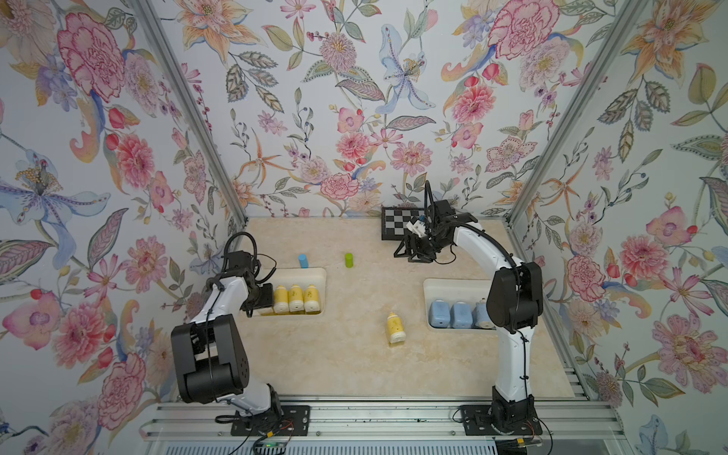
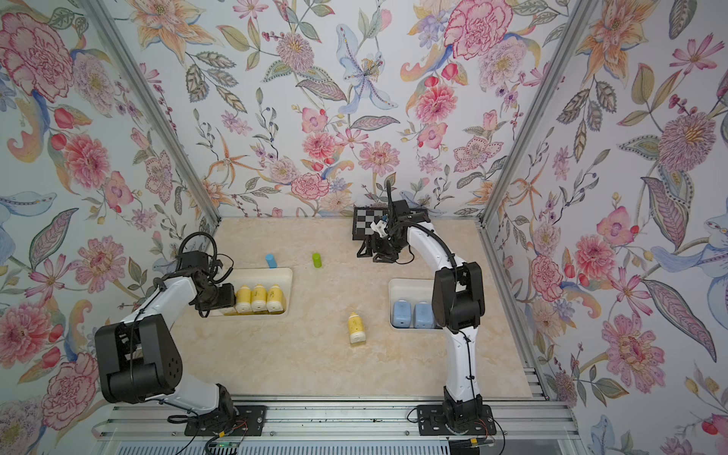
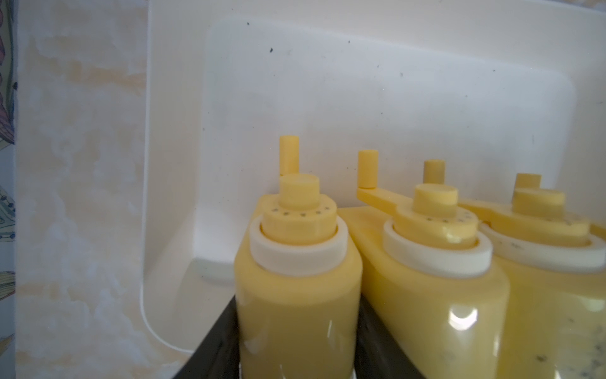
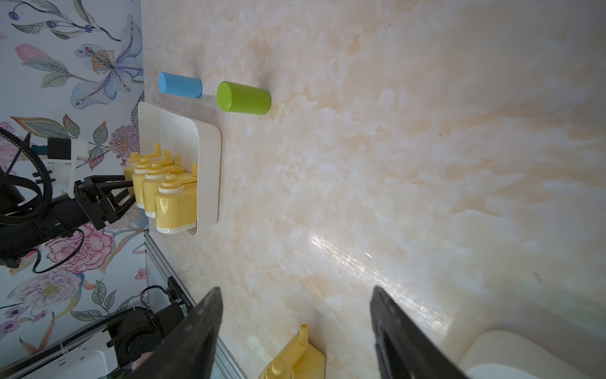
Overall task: Place the pencil sharpeners by color into the storage box
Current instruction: Place the pencil sharpener in the storage box.
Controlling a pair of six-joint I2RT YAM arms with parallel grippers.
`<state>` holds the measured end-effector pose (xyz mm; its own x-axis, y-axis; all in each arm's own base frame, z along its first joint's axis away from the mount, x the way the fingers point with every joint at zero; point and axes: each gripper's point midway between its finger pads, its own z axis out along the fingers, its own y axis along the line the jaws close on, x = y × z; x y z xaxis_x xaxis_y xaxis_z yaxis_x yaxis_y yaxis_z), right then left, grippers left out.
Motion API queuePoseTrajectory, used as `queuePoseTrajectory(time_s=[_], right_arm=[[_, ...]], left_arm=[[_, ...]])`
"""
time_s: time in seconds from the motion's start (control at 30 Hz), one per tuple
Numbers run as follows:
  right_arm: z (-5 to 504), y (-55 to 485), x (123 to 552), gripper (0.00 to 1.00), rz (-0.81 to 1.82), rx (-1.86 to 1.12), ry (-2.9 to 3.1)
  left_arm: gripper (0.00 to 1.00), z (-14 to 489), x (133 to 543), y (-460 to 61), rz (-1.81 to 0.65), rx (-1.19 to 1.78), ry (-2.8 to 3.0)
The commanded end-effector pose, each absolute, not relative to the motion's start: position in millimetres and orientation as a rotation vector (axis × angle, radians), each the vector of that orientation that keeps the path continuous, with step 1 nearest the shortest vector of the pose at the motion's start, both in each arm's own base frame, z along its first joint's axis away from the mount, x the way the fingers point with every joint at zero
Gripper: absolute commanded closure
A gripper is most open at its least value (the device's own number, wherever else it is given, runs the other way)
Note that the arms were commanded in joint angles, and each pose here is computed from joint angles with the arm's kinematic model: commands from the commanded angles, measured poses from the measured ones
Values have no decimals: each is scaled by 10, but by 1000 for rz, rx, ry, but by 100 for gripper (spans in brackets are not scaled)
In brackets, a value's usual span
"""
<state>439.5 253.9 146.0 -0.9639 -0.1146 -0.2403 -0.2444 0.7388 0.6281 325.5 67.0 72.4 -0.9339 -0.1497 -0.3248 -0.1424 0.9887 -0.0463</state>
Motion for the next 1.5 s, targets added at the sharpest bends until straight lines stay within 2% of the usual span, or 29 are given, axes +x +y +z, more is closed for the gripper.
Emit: queuePoseTrajectory(time_s=[0.0,0.3,0.77,1.1,1.47], right_arm=[[1462,2547,4392,28,1046,-312,2755],[1468,2555,4396,28,1049,-314,2752],[1504,2577,4388,28,1058,-321,2744],[1532,2581,4384,28,1057,-323,2739],[1542,2596,4389,27,1061,-323,2736]], left_arm=[[48,727,3266,643,-65,-179,2816],[40,764,3272,693,-25,-192,2813],[38,1119,3363,741,9,-237,2715],[38,988,3304,732,5,-237,2743],[38,1152,3351,762,26,-274,2683]])
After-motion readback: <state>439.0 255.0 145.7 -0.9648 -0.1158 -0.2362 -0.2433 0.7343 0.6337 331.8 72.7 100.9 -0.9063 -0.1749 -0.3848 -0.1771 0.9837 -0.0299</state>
